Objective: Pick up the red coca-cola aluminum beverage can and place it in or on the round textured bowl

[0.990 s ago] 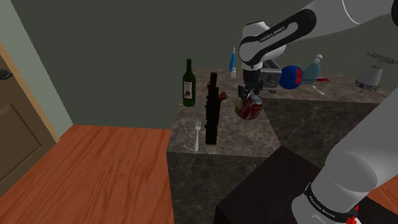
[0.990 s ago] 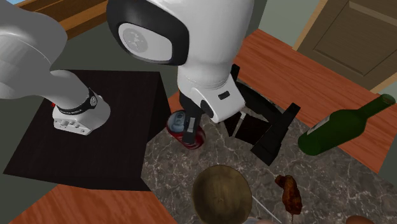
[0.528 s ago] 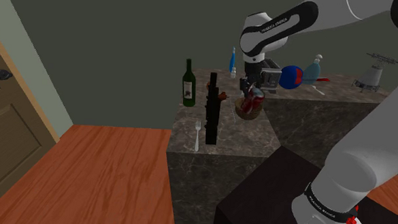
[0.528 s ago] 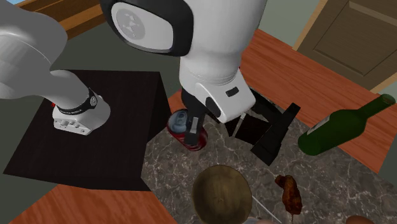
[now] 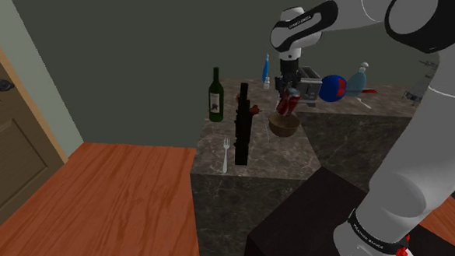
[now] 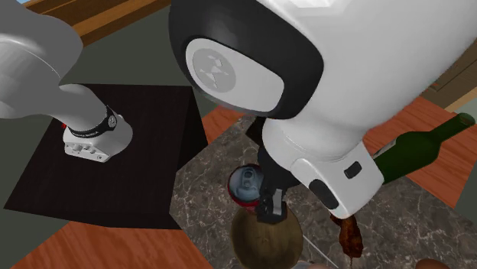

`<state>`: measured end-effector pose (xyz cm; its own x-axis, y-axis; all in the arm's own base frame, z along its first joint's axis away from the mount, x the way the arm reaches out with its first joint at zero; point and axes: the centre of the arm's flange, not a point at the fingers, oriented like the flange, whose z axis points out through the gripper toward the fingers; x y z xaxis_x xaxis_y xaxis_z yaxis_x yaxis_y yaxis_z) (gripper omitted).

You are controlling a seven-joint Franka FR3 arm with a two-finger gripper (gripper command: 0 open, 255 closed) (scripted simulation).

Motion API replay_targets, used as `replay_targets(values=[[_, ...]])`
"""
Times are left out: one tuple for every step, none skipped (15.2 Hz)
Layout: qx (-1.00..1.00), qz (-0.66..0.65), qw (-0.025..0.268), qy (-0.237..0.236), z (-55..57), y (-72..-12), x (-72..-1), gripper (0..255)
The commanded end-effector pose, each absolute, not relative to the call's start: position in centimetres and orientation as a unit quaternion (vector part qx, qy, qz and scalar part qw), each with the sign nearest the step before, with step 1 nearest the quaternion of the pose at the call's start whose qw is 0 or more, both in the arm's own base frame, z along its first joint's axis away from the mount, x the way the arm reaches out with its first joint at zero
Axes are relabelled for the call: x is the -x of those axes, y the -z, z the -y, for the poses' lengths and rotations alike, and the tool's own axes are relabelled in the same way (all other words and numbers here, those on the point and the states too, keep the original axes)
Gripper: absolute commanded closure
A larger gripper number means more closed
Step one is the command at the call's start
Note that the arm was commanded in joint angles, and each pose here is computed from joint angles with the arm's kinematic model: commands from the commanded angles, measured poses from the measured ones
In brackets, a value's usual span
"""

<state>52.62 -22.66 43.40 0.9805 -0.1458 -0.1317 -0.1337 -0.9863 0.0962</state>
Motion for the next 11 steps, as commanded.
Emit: replay_targets(values=[[-0.994,0.07,0.044,0.069,25.0,-44.0,-54.0,255],[-0.994,0.07,0.044,0.069,26.1,-44.2,-54.8,255],[-0.994,0.07,0.044,0.069,27.2,-44.4,-55.6,255],[-0.994,0.07,0.044,0.069,28.2,-44.6,-56.3,255],[-0.994,0.07,0.044,0.069,29.5,-44.8,-57.2,255],[-0.994,0.07,0.044,0.069,29.5,-44.3,-57.2,255],[-0.994,0.07,0.044,0.069,29.5,-43.8,-57.2,255],[-0.994,0.07,0.044,0.069,29.5,-43.3,-57.2,255],[-0.994,0.07,0.044,0.069,29.5,-42.7,-57.2,255],[-0.994,0.07,0.044,0.069,29.5,-42.2,-57.2,255],[-0.994,0.07,0.044,0.069,29.5,-41.7,-57.2,255]])
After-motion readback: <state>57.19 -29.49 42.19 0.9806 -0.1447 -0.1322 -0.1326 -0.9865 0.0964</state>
